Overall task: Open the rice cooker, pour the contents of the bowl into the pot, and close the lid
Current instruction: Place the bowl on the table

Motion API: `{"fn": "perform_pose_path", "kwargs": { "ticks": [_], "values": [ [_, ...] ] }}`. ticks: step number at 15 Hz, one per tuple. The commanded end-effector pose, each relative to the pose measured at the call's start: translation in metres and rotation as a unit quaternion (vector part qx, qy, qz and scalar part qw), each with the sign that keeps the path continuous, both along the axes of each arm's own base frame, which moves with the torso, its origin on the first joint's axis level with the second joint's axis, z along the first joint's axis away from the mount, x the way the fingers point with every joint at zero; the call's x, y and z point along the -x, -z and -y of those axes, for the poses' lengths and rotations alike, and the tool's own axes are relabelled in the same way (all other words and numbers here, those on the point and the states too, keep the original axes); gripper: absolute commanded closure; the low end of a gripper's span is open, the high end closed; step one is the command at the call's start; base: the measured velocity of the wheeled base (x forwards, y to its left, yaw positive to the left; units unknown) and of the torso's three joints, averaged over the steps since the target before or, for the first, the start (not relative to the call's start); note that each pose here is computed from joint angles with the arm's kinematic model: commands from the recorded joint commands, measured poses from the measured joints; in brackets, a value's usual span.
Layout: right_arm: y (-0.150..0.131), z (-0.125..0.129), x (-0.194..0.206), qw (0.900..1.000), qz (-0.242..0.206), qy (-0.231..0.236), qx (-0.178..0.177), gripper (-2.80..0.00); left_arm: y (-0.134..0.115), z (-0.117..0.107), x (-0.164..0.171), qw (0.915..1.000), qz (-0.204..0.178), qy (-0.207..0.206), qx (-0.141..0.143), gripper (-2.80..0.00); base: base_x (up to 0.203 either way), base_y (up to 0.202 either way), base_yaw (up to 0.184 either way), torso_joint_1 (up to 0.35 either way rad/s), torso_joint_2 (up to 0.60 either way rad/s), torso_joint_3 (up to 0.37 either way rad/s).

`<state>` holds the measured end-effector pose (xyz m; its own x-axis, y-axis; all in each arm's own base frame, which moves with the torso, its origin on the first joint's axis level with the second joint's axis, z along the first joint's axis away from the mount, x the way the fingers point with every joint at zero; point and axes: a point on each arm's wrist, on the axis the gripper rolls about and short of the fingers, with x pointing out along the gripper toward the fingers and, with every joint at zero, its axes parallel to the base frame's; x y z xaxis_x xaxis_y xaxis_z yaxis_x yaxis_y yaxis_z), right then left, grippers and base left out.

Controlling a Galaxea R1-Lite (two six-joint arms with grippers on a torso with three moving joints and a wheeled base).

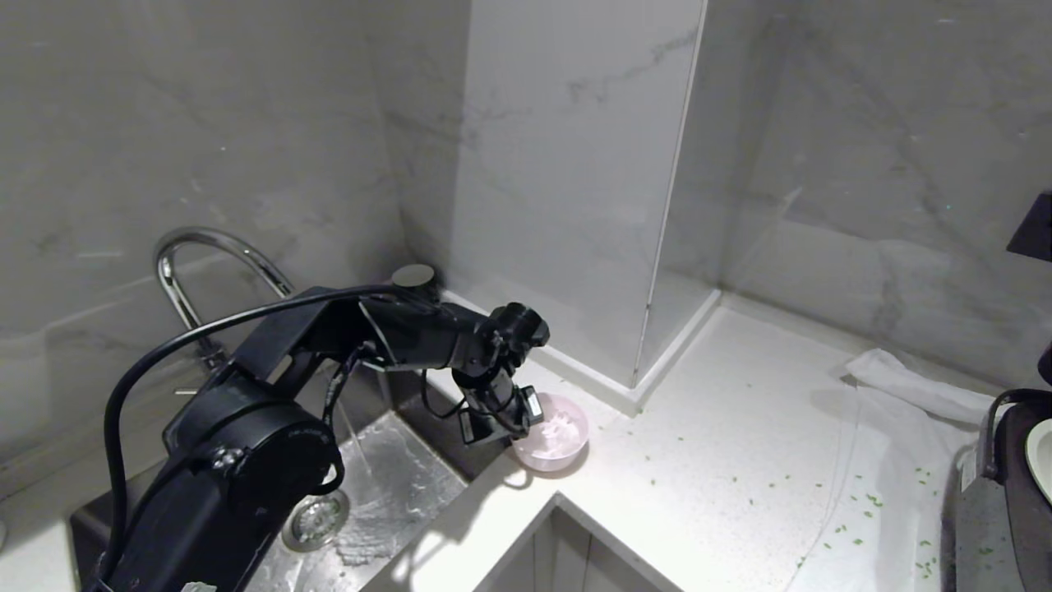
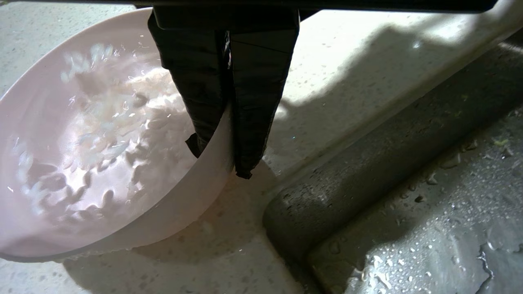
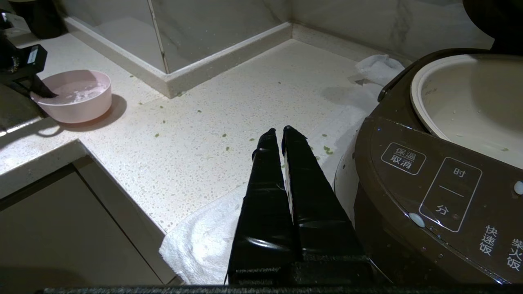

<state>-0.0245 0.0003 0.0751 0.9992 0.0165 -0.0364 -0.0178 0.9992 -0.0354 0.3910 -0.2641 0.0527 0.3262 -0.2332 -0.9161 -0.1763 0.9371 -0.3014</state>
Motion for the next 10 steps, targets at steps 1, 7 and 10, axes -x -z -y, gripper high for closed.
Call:
{"fn": "perform_pose_path", "kwargs": {
  "ticks": [1, 7, 10],
  "values": [
    [0.0001, 0.0, 0.0, 1.0, 0.0, 0.0, 0.0, 0.0, 0.0043, 0.0032, 0.0009, 1.0, -0.003, 0.001, 0.0, 0.0, 0.0, 0.0, 0.0, 0.0, 0.0, 0.0],
    [0.0, 0.0, -0.0001, 1.0, -0.001, 0.0, 0.0, 0.0, 0.0072, 0.007, -0.0003, 0.9999, 0.006, -0.008, 0.004, -2.8, 0.0, 0.0, 0.0, 0.0, 0.0, 0.0],
    [0.0001, 0.0, -0.0001, 1.0, -0.001, 0.0, 0.0, 0.0, 0.0049, 0.0065, -0.0008, 0.9999, 0.01, -0.011, 0.006, -2.8, 0.0, 0.0, 0.0, 0.0, 0.0, 0.0]
  ]
}}
